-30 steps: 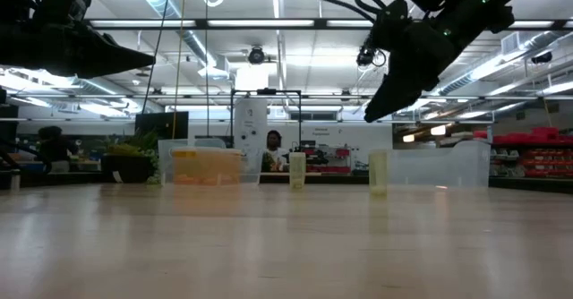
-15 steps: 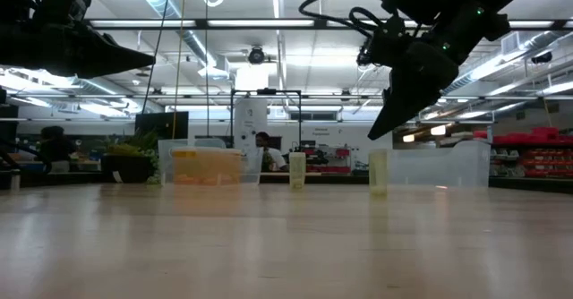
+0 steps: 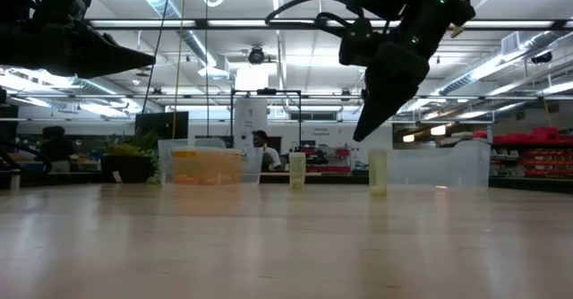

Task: Pick and place medicine bottles into bin by pill shape (circle, oval)
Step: Put the small yellow pill bottle into the right transparent bin

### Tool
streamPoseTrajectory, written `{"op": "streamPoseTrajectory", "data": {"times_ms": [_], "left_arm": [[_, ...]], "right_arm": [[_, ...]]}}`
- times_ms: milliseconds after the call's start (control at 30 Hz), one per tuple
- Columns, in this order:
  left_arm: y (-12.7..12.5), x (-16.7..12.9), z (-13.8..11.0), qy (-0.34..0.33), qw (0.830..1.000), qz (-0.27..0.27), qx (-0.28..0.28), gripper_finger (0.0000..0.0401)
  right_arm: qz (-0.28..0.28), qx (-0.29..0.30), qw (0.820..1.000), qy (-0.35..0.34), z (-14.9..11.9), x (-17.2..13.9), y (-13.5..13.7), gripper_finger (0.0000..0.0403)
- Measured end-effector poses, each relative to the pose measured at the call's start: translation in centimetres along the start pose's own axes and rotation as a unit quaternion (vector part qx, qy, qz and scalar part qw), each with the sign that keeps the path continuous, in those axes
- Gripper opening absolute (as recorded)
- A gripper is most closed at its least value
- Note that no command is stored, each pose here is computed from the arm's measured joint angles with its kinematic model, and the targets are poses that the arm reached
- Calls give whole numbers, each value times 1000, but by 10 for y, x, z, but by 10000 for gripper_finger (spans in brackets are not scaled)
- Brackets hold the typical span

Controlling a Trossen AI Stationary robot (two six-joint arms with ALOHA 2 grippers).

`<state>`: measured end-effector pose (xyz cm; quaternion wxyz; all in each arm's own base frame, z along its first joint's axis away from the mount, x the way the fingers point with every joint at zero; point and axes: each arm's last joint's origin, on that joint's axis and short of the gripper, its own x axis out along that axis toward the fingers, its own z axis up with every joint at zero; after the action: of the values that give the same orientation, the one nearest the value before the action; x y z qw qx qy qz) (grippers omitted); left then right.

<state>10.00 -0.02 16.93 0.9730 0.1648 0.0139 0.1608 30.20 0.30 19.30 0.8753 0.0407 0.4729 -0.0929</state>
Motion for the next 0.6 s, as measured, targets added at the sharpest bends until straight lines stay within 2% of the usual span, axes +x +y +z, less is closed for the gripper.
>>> {"op": "streamPoseTrajectory", "data": {"times_ms": [333, 600], "left_arm": [[0, 0, 0, 0, 1000, 0, 0, 91], [0, 0, 0, 0, 1000, 0, 0, 80]], "right_arm": [[-3, 9, 999, 40, 3, 17, 3, 212], [-4, 28, 998, 59, -1, 17, 3, 212]]}}
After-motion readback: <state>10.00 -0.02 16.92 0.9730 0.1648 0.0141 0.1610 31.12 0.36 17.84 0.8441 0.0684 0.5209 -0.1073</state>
